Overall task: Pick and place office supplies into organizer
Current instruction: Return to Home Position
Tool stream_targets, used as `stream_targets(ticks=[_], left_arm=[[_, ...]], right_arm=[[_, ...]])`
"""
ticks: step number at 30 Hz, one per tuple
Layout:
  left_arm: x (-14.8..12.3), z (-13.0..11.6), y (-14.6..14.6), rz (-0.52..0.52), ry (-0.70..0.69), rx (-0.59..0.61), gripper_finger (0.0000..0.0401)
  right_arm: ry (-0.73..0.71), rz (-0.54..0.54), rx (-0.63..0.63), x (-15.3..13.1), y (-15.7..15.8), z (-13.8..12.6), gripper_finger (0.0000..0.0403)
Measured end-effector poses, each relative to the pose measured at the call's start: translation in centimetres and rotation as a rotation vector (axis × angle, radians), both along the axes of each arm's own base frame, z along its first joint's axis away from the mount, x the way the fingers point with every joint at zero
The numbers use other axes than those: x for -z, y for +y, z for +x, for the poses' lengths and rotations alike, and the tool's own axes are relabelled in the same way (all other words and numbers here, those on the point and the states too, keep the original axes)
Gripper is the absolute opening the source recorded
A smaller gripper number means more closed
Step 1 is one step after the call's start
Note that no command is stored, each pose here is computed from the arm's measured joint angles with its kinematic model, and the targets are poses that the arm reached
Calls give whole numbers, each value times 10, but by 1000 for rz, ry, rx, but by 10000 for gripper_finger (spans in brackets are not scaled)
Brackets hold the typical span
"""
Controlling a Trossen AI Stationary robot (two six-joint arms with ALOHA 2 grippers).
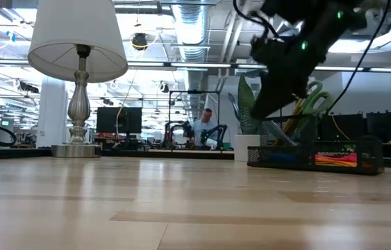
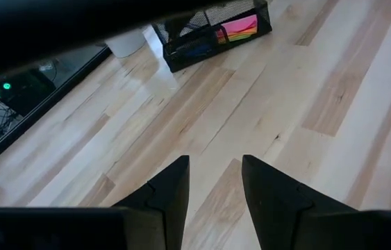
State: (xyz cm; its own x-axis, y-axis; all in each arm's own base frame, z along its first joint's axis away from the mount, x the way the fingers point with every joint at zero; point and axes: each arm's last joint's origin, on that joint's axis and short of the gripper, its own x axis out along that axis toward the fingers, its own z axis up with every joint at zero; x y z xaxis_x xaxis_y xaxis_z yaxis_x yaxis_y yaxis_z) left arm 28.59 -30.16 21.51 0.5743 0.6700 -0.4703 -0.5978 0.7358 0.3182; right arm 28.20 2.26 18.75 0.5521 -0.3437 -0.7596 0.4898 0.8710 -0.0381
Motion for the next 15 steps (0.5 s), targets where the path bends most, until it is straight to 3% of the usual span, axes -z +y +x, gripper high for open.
stream_targets(ticks=[4, 8, 12, 15], left_arm=[[-26, -18, -5, -29, -20, 60, 125], [-64, -46, -10, -15, -84, 174, 125], [-101, -67, -4, 94, -171, 283, 125], [-115, -78, 11, 115, -175, 300, 125]], right_arm=[[40, 77, -213, -17, 23, 5, 113], [46, 50, -330, -47, 58, -3, 113], [-27, -64, -385, -75, 94, -33, 113], [-95, -129, -453, -92, 118, -66, 113]])
